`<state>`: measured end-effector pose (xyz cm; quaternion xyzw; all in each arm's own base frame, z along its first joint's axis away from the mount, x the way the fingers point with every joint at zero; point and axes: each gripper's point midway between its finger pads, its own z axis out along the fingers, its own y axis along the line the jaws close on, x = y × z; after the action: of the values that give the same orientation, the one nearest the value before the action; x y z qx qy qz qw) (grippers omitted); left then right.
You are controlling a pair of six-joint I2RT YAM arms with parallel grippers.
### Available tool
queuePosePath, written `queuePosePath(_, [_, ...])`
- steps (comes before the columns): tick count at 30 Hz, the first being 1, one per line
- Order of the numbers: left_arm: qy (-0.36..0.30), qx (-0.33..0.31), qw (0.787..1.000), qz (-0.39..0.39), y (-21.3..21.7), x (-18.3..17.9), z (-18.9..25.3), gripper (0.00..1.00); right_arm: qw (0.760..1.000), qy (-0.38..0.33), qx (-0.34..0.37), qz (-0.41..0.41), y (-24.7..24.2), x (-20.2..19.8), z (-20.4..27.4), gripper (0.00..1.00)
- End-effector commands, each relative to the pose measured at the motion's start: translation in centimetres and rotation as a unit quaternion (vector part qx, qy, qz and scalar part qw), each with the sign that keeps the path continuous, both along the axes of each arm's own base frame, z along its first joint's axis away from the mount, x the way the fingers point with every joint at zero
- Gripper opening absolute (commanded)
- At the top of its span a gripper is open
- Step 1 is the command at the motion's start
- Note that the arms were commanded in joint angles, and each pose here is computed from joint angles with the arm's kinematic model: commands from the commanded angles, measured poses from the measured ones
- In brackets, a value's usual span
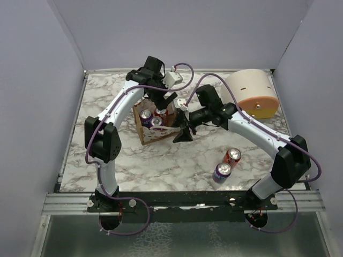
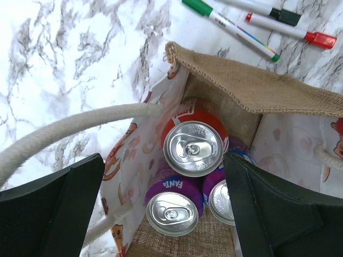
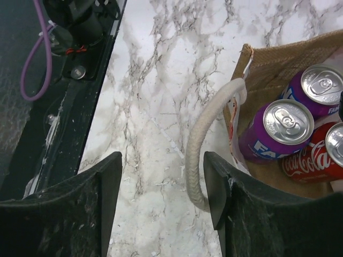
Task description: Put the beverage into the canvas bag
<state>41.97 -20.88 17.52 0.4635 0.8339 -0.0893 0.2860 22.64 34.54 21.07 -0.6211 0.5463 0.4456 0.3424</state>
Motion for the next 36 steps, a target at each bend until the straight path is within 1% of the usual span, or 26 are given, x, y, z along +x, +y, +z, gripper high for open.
queuePosePath(1, [-0.018,-0.036,0.999,-0.022,-0.5,-0.6,3.7,0.96,0.999,-0.031,0.026,0.003,0.0,-0.3,4.1,0.63])
queuePosePath(8, [-0.038,-0.1,0.994,-0.032,-0.9,-1.3,7.9,0.96,0.998,-0.062,0.024,-0.015,-0.6,0.0,6.1,0.67])
queuePosePath(12, [-0.057,-0.135,0.988,-0.04,-0.9,-2.0,10.4,0.95,0.997,-0.073,0.023,-0.027,-1.1,0.3,6.9,0.68])
queuePosePath(19, [-0.109,-0.15,0.983,-0.011,1.5,-2.4,14.1,0.95,0.995,-0.059,0.036,-0.071,-1.9,1.9,8.9,0.68])
queuePosePath(22, [-0.134,-0.158,0.978,0.015,3.2,-2.5,15.6,0.95,0.989,-0.052,0.03,-0.139,-2.0,4.5,9.1,0.68])
queuePosePath(27, [-0.165,-0.158,0.971,0.064,6.0,-2.6,17.0,0.95,0.96,-0.038,0.007,-0.278,-2.1,10.1,8.2,0.68])
queuePosePath(32, [-0.175,-0.158,0.967,0.097,7.9,-2.8,17.1,0.95,0.938,-0.014,-0.028,-0.346,-1.8,13.9,5.5,0.68])
queuePosePath(36, [-0.181,-0.152,0.965,0.116,9.0,-3.3,16.6,0.95,0.929,0.008,-0.067,-0.364,-1.4,15.6,2.1,0.68])
